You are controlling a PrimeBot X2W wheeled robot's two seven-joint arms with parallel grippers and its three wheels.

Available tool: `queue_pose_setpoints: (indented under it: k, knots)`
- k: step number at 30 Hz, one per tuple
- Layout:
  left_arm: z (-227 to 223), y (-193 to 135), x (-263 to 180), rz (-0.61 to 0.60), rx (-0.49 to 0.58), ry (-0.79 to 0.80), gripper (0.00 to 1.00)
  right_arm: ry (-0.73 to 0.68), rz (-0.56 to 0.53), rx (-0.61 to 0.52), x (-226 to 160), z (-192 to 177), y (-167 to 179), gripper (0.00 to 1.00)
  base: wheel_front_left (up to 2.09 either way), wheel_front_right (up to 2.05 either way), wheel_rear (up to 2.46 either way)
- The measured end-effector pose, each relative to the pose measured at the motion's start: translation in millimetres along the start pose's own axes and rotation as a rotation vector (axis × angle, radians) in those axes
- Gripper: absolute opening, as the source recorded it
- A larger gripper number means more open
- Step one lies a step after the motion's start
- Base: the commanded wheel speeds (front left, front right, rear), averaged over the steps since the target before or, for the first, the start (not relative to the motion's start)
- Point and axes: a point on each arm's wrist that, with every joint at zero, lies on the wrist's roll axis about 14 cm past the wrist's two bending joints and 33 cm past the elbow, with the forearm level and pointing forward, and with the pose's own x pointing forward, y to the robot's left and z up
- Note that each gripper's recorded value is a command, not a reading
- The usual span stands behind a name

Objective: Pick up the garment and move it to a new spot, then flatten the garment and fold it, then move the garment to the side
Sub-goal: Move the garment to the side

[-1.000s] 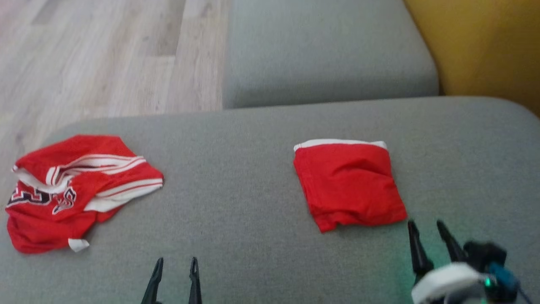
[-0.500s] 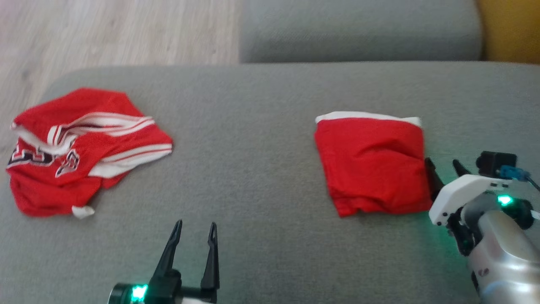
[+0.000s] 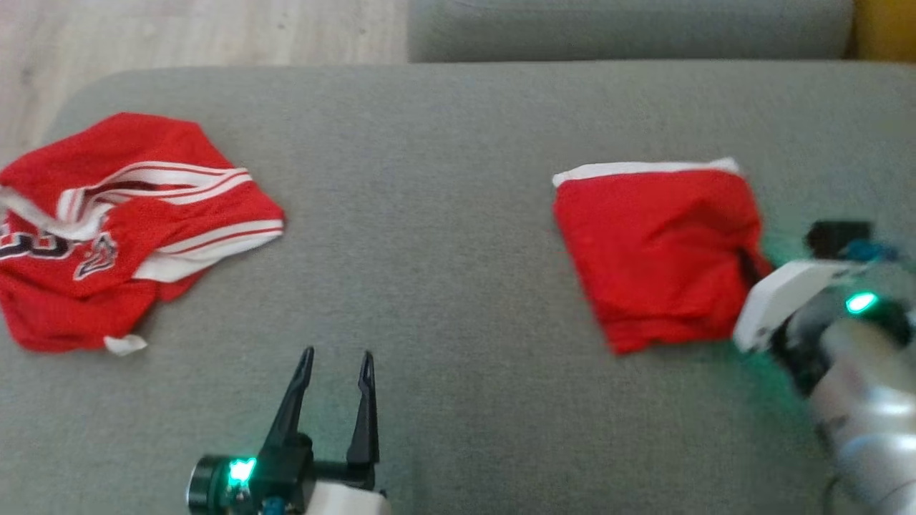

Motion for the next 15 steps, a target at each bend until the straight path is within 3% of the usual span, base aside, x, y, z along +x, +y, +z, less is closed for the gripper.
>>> queue_pose_setpoints:
  k: [7, 15]
  knots:
    - [1.6, -27.8, 39.2, -0.101, -0.004, -0.005, 1.0, -0.058, -0.242, -0.085, -14.8, 53.8, -125.6, 0.0, 0.0, 0.0, 0.0]
    - [-4.3, -66.4, 95.8, -0.234, -0.019, -0.014, 1.0, 0.008, -0.505, -0.151, -43.7, 66.2, -248.0, 0.0, 0.0, 0.0, 0.0]
